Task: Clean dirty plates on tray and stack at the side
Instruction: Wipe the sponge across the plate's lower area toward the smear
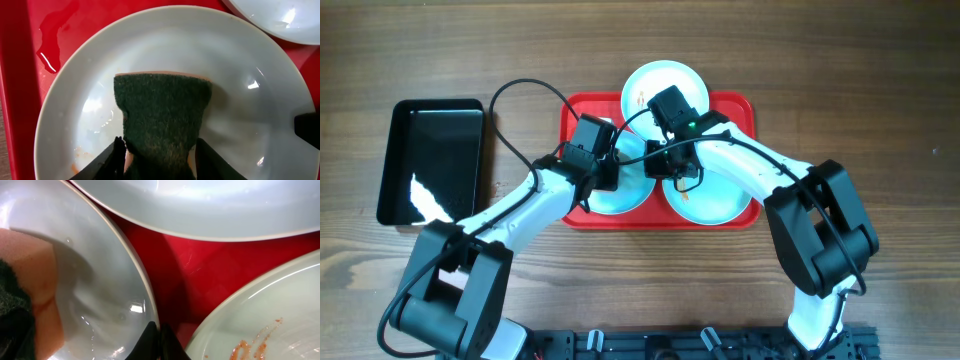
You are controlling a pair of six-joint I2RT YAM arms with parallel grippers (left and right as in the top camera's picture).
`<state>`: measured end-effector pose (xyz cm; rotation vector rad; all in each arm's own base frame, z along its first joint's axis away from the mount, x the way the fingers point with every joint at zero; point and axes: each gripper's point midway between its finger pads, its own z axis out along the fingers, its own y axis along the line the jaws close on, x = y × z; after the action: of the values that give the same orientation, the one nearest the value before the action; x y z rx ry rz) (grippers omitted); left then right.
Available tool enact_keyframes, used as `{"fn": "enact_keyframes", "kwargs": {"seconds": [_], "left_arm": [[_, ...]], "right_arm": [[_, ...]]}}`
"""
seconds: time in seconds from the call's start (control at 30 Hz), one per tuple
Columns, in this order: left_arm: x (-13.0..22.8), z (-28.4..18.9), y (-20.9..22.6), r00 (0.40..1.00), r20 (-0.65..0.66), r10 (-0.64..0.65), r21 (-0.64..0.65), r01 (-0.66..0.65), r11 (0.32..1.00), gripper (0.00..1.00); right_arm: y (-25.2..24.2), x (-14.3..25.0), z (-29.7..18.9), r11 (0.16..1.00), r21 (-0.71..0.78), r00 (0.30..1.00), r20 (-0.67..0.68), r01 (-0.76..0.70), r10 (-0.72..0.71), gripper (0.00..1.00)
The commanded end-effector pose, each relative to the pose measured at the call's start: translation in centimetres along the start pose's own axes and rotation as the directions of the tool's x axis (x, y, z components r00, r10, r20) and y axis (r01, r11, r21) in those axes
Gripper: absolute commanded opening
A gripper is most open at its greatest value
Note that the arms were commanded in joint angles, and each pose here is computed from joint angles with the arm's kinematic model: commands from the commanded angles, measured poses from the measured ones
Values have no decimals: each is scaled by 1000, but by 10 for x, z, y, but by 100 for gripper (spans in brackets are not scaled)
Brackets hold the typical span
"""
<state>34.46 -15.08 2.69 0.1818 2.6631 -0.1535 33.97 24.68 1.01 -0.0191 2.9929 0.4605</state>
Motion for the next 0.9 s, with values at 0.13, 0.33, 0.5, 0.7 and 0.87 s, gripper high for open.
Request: {"fn": "enact_keyframes", "kwargs": {"seconds": [0.13,0.33,0.5,0.7,0.87], "left_arm": [[3,4,4,1000,-3,6,-19,-6,1000,41],[3,5,4,1000,-2,6,-19,-6,1000,35],[8,12,5,1000,-23,6,-24,-7,1000,25],[15,20,6,999,-51,8,-32,-10,999,4],[13,14,-5,999,-50,8,31,-7,1000,4]], "right_arm": [[-11,1,8,999,43,1000,-11,-3,4,4],[-11,1,8,999,42,1000,-11,-3,3,4],[-11,0,8,999,43,1000,-10,-4,4,4],[-11,0,8,999,43,1000,-10,-3,4,4],[-11,0,8,999,42,1000,-10,-4,4,4]]}}
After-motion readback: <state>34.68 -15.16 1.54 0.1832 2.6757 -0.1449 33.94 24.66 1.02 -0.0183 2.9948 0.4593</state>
